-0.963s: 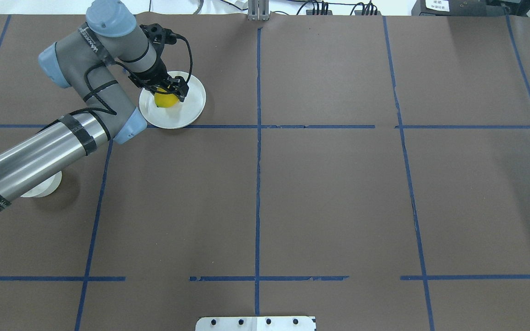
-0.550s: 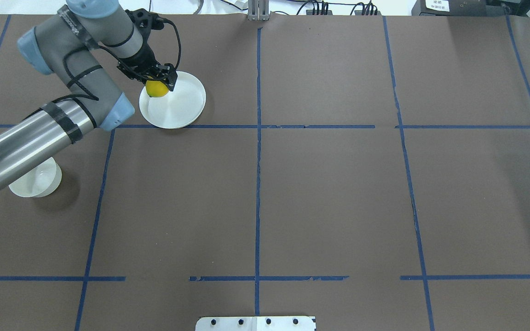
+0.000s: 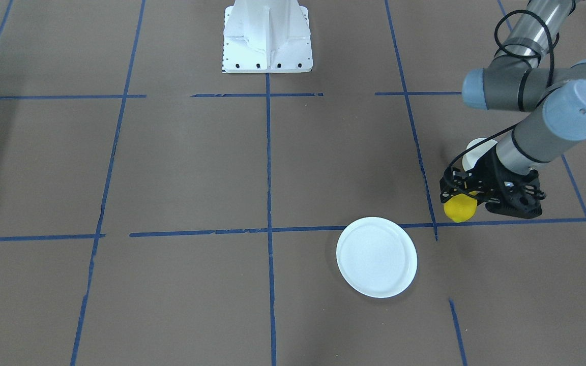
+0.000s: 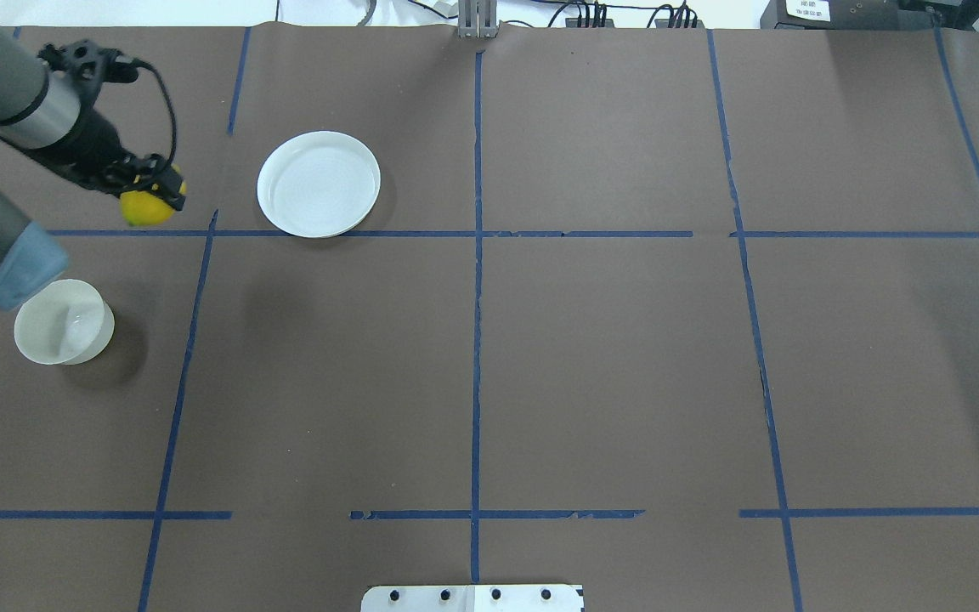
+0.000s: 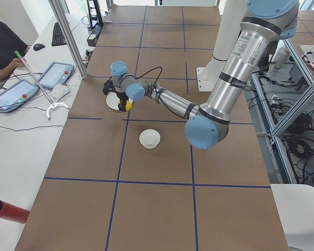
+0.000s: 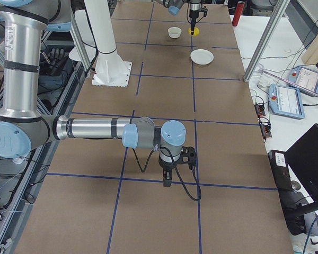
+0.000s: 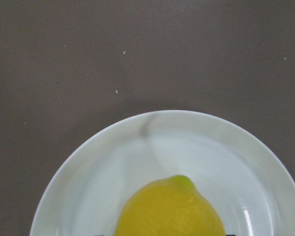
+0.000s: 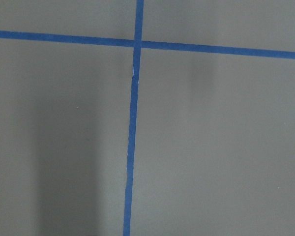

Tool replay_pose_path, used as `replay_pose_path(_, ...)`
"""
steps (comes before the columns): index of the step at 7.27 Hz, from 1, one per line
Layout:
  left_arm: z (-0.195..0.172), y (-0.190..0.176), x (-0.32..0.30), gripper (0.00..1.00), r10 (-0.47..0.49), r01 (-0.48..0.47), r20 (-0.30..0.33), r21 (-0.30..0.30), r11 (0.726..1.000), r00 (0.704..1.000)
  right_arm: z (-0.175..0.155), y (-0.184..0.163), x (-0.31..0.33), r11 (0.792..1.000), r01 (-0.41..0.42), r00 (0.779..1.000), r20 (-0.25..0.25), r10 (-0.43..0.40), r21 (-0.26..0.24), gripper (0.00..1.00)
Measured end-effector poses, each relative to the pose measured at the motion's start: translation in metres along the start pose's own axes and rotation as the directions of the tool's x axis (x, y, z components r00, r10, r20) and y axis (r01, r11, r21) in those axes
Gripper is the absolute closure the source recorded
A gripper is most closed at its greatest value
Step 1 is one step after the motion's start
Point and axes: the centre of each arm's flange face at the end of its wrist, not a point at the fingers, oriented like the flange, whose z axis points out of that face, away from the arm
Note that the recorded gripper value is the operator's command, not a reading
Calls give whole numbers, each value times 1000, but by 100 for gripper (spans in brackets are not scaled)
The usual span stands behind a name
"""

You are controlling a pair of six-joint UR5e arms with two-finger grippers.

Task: Move lemon from plate to bowl
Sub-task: 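Lift the lemon with the left gripper and carry it over the white bowl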

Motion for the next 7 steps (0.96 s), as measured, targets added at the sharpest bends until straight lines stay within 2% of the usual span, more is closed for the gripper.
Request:
replay_pose_path(1,1,37,-33,100,-11,11,21,-22,1000,1000,0,0,0,1000,0,1000,0,0,0,0)
replay_pose_path(3,15,90,-87,100,-70,76,72,-84,994,995,0,0,0,1000,0,1000,0,0,0,0)
replay_pose_path(5,27,111,-108,100,-122,134,100,-118,984,987,0,0,0,1000,0,1000,0,0,0,0)
replay_pose_path(7,33,114,-105,100,-148,160,104,-128,979,984,0,0,0,1000,0,1000,0,0,0,0)
